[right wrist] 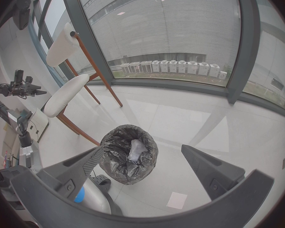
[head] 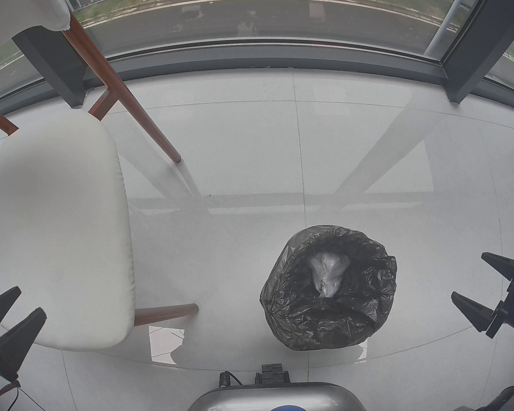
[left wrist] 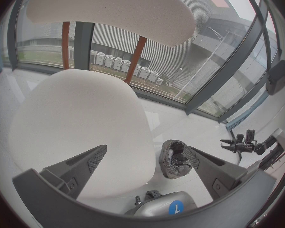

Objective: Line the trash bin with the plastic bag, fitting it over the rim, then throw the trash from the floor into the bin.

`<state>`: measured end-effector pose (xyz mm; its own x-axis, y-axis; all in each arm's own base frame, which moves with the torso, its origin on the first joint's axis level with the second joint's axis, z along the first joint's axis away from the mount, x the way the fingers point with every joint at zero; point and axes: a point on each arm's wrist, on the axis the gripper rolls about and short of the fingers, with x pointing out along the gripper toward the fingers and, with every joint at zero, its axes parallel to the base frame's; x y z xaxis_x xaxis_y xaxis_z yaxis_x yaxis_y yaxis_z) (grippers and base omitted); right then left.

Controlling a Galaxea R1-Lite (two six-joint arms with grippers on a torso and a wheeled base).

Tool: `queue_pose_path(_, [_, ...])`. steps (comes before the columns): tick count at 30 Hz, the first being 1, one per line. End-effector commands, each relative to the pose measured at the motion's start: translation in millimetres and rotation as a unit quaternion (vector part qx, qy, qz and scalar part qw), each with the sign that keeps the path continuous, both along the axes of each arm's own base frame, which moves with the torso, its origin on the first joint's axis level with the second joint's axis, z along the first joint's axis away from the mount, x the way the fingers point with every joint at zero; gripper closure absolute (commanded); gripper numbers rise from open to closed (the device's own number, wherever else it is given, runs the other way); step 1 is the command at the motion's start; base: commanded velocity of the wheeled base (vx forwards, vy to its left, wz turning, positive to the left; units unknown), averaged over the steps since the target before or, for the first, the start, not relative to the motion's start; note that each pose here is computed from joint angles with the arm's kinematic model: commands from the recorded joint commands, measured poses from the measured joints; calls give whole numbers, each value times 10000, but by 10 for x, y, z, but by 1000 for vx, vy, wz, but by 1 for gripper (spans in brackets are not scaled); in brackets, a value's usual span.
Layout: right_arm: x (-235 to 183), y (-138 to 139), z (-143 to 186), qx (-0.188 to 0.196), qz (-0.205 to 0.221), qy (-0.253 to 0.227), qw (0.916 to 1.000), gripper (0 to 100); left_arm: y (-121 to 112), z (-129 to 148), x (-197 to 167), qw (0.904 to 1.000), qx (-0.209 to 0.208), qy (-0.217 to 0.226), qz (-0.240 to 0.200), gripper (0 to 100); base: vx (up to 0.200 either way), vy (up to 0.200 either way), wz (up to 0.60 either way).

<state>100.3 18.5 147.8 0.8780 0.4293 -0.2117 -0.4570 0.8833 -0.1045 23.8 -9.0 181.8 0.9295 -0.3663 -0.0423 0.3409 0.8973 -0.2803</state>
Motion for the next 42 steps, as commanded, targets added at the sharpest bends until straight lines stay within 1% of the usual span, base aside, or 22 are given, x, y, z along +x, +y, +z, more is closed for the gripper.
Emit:
queue_pose_path(1, [-306,-89,-64,17,-474,-486,9977,0,123,-143,-396,9977,106,-503,435,0,0,0,0])
queue_pose_path(4, [-370,-109,-129,-6,-641,-459,9969,0,140,-207,-468,9966,118,-485,656,0,0,0,0])
queue_pose_path(5, [-436,-126,-176,-21,-824,-418,9957,0,145,-268,-529,9954,130,-468,832,0,0,0,0])
queue_pose_path(8, [-564,-145,-236,-42,-1075,-364,9935,0,144,-440,-619,9927,158,-492,1091,0,0,0,0])
queue_pose_path(9, [-589,-147,-254,-52,-1112,-336,9932,0,143,-460,-610,9927,160,-453,1106,0,0,0,0])
queue_pose_path(12, [-803,-143,-377,-50,-1311,-386,9906,0,159,-476,-587,9875,155,-393,1515,0,0,0,0])
queue_pose_path(16, [-1044,-118,-611,-46,-1442,-360,9889,0,155,-580,-548,9875,212,-209,1549,0,0,0,0])
queue_pose_path(18, [-1129,-106,-652,18,-1429,-518,9884,0,154,-596,-542,9873,229,-181,1563,0,0,0,0])
queue_pose_path(19, [-1200,-97,-655,298,-1469,-622,9867,0,154,-613,-536,9873,239,-152,1562,0,0,0,0])
queue_pose_path(23, [-1180,-103,-642,467,-1579,-561,9848,0,154,-726,-501,9854,317,53,1669,0,0,0,0])
queue_pose_path(25, [-1170,-125,-648,685,-2083,-580,9739,0,157,-869,-461,9810,429,275,1870,0,0,0,0])
queue_pose_path(28, [-1163,-162,-646,1006,-2884,-678,9498,0,154,-952,-433,9807,540,316,1852,0,0,0,0])
queue_pose_path(29, [-1161,-175,-657,1005,-3147,-703,9412,0,152,-950,-429,9811,546,268,1837,0,0,0,0])
queue_pose_path(30, [-1161,-175,-657,1005,-3147,-703,9412,0,152,-950,-429,9811,546,268,1837,0,0,0,0])
queue_pose_path(31, [-1162,-188,-662,999,-3430,-724,9312,0,147,-950,-427,9829,592,239,1728,0,0,0,0])
queue_pose_path(34, [-1161,-188,-660,993,-3415,-723,9318,0,136,-953,-427,9860,779,186,1461,0,0,0,0])
queue_pose_path(36, [-1161,-188,-660,955,-3411,-728,9323,0,120,-955,-429,9879,1123,76,1070,0,0,0,0])
queue_pose_path(38, [-1159,-180,-660,937,-3250,-715,9383,0,104,-956,-430,9890,1301,-2,709,0,0,0,0])
queue_pose_path(39, [-1159,-179,-660,927,-3206,-713,9400,0,102,-956,-431,9892,1310,-12,655,0,0,0,0])
queue_pose_path(40, [-1161,-164,-686,707,-2893,-617,9526,0,94,-957,-431,9899,1331,-53,478,0,0,0,0])
queue_pose_path(41, [-1160,-157,-704,569,-2736,-533,9587,0,94,-957,-432,9901,1323,-51,471,0,0,0,0])
queue_pose_path(42, [-1158,-154,-711,498,-2656,-490,9616,0,93,-957,-432,9903,1314,-50,457,0,0,0,0])
